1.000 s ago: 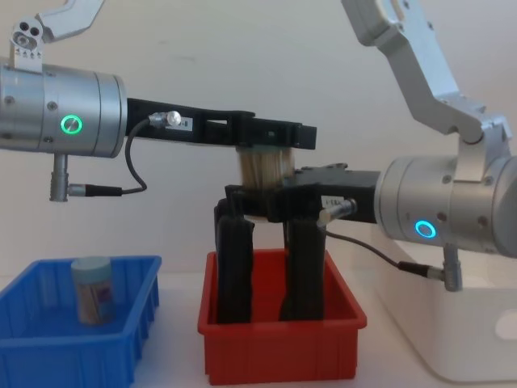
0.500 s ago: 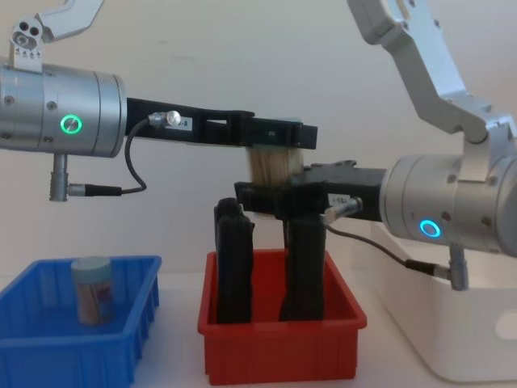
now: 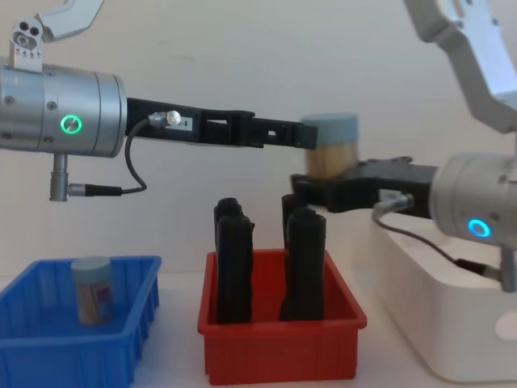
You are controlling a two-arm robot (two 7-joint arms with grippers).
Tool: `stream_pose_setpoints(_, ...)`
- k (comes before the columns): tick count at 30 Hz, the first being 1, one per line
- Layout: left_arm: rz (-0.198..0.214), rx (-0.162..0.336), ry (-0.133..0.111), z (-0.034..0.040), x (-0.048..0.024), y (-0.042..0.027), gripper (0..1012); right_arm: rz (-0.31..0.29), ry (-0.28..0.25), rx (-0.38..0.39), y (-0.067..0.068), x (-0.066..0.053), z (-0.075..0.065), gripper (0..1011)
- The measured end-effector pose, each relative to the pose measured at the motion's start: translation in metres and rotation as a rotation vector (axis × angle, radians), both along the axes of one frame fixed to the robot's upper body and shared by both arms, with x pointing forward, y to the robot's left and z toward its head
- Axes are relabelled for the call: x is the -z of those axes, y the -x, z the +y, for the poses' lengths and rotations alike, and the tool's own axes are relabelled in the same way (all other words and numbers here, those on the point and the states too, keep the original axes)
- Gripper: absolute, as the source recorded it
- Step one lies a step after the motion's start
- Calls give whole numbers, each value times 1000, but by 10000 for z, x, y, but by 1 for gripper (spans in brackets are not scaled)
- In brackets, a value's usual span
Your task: Pick the cotton swabs from the blue box and place them into the white box.
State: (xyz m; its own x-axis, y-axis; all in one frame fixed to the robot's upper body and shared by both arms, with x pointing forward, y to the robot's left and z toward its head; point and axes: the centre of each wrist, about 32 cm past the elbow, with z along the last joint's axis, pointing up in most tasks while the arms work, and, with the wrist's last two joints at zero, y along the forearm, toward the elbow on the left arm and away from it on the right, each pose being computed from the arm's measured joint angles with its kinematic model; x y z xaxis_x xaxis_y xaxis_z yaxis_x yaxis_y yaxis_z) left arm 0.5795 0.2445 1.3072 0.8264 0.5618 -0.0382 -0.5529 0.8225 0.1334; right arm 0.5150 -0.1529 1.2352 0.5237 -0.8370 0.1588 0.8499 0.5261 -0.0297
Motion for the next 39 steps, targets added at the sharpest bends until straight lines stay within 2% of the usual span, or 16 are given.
stream_pose_setpoints(13,0,0,0,0,0,0,1004,2,-24,177,40,69,-374,642)
stream_pose_setpoints(22,0,0,0,0,0,0,1004,18,-38,317,-22,154,-665,644)
stream_pose_setpoints(25,0,0,0,0,0,0,1004,37,-46,373,-91,196,-781,644)
stream_pose_setpoints(30,0,0,0,0,0,0,1004,68,-55,420,-200,246,-898,644)
stream_pose_setpoints(39,0,0,0,0,0,0,1004,131,-66,445,-403,346,-1036,644)
